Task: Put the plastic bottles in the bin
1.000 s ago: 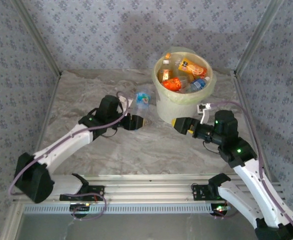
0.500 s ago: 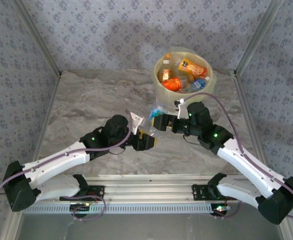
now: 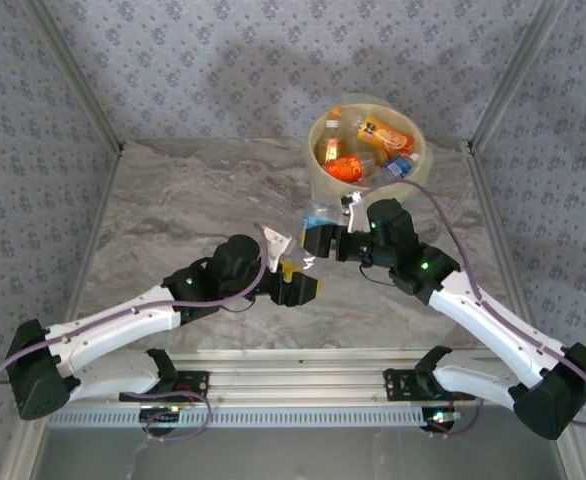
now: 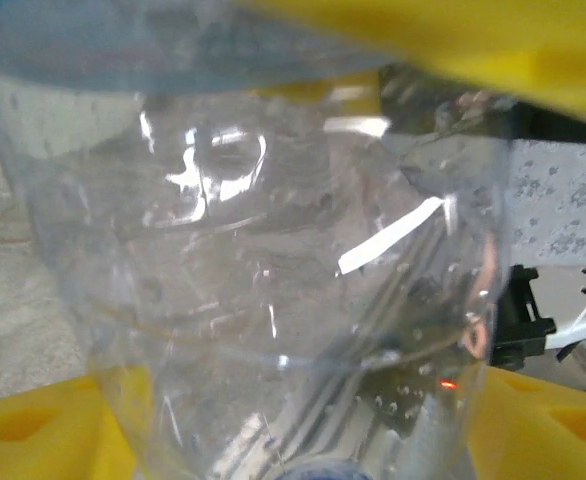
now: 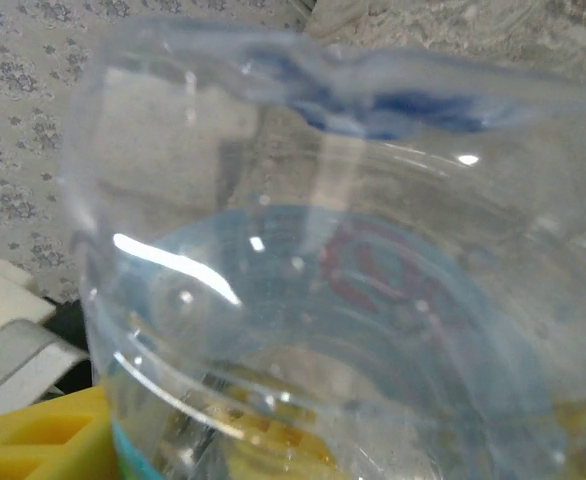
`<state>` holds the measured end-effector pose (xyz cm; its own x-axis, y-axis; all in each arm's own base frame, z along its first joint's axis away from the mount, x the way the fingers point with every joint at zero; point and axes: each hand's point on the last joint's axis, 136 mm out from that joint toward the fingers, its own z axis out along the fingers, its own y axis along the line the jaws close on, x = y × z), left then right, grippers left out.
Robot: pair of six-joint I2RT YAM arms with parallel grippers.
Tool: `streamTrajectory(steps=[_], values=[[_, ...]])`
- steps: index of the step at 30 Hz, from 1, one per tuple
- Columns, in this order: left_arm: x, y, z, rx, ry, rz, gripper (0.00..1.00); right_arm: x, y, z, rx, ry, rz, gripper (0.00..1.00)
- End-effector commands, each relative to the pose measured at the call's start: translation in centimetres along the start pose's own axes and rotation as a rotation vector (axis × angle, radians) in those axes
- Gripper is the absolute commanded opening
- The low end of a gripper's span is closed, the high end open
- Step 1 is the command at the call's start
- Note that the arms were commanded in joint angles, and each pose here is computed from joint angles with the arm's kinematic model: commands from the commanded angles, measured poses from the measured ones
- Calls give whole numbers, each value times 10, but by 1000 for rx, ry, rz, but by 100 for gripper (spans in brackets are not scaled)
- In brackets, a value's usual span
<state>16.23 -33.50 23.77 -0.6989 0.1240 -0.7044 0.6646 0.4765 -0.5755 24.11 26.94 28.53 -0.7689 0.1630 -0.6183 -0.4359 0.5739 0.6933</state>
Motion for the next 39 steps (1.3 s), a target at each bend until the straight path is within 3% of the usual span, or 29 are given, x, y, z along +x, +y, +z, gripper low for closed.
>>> streamTrajectory(steps=[1,3,10,13,25,33,39], values=[[-18,-21,-8,44,-28,52,93,-20,14,-19,13,-53,-67,68],[-24,-30,-17,58,-26,111,100,-24,12,-28,52,-54,-102,68],[-57,-44,-52,-26,-45,376,100,-67,19,-76,130,-154,-170,67],[-73,-40,-61,-59,-46,429,100,-88,16,-96,205,-190,-214,68],[-129,14,-70,-77,-111,414,100,-181,2,-142,517,-338,-411,67],[-124,61,-54,-82,-119,350,100,-235,-10,-138,722,-342,-632,66],[-114,73,-45,-95,-73,342,100,-263,-29,-121,858,-293,-771,66]])
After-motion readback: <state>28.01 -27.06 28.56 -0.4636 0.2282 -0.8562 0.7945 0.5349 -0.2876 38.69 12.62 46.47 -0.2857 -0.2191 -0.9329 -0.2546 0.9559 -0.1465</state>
